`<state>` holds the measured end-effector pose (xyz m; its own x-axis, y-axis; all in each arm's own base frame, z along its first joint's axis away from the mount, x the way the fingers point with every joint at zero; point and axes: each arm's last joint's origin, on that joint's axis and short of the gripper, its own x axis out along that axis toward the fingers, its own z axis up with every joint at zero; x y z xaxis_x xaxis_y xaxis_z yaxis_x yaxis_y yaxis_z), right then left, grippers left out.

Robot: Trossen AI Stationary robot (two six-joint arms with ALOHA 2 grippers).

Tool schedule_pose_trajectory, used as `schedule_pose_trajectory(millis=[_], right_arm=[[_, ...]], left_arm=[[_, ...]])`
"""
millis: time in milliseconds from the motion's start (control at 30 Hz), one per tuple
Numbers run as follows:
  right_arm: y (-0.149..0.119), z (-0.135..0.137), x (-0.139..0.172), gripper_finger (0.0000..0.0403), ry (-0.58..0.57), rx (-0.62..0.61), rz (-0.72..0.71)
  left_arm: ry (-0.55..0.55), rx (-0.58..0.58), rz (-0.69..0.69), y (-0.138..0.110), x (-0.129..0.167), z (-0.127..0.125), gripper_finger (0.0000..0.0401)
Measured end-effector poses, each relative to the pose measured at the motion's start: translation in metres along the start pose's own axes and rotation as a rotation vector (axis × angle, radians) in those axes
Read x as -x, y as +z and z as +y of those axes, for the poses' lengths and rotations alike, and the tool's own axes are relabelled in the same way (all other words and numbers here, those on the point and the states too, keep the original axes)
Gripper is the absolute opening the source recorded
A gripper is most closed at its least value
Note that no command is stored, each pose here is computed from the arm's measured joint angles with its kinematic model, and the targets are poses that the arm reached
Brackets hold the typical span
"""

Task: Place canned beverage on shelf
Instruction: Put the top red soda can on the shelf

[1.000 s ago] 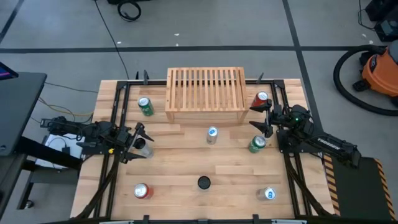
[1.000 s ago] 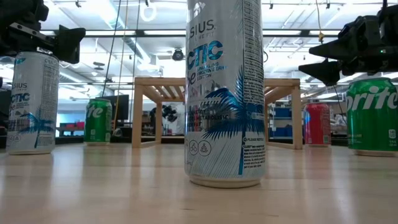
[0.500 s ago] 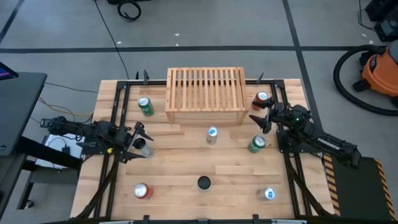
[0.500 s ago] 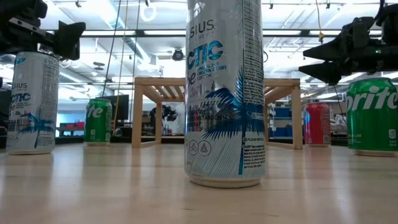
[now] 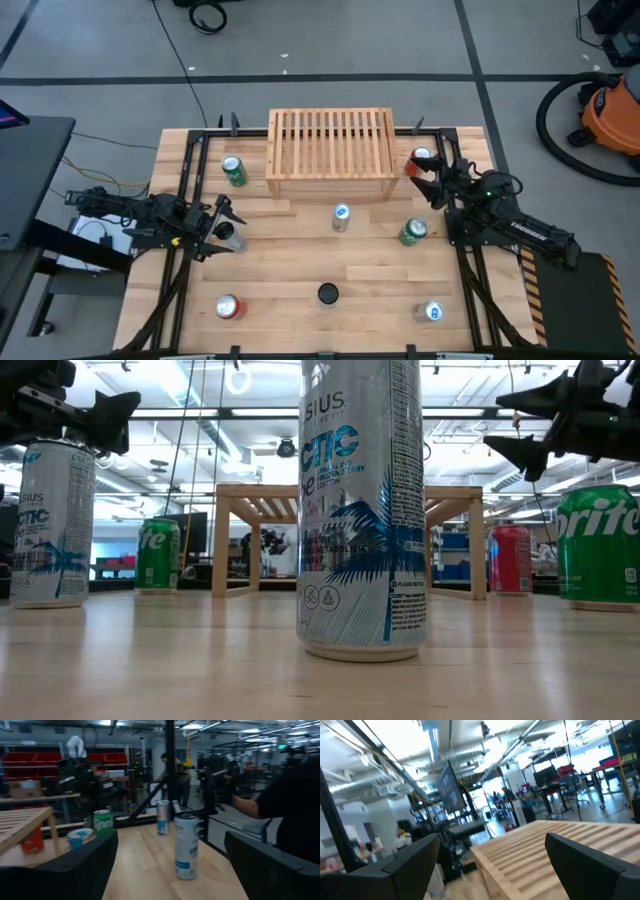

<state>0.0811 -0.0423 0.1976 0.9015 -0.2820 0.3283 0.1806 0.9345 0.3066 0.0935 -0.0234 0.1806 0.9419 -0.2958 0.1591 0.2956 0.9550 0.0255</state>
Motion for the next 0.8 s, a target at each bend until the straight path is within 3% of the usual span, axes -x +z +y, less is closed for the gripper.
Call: schedule_pose_trajectory(millis=[133,367,500,800], right_arm=[[0.005,0.001,0.000,0.0376,-0.017,0.024,-0.057],[0.005,-0.001,0.000,0.0376,-0.085,-0.001,-0.078],[0.009,0.000,0.001,0.0376,-0.084,0.064,-0.125],[0.014,0.000,0.001,0.0376,-0.141,0.068,-0.199]], left_arm=[[0.052,0.000,0.001,0.000,0.000,0.002,0.0369],[0.055,0.032,0.000,0.000,0.000,0.002,0.0369],[0.056,0.070,-0.001,0.000,0.000,0.002,0.0369],[0.056,0.106,-0.003,0.000,0.000,0.002,0.0369]])
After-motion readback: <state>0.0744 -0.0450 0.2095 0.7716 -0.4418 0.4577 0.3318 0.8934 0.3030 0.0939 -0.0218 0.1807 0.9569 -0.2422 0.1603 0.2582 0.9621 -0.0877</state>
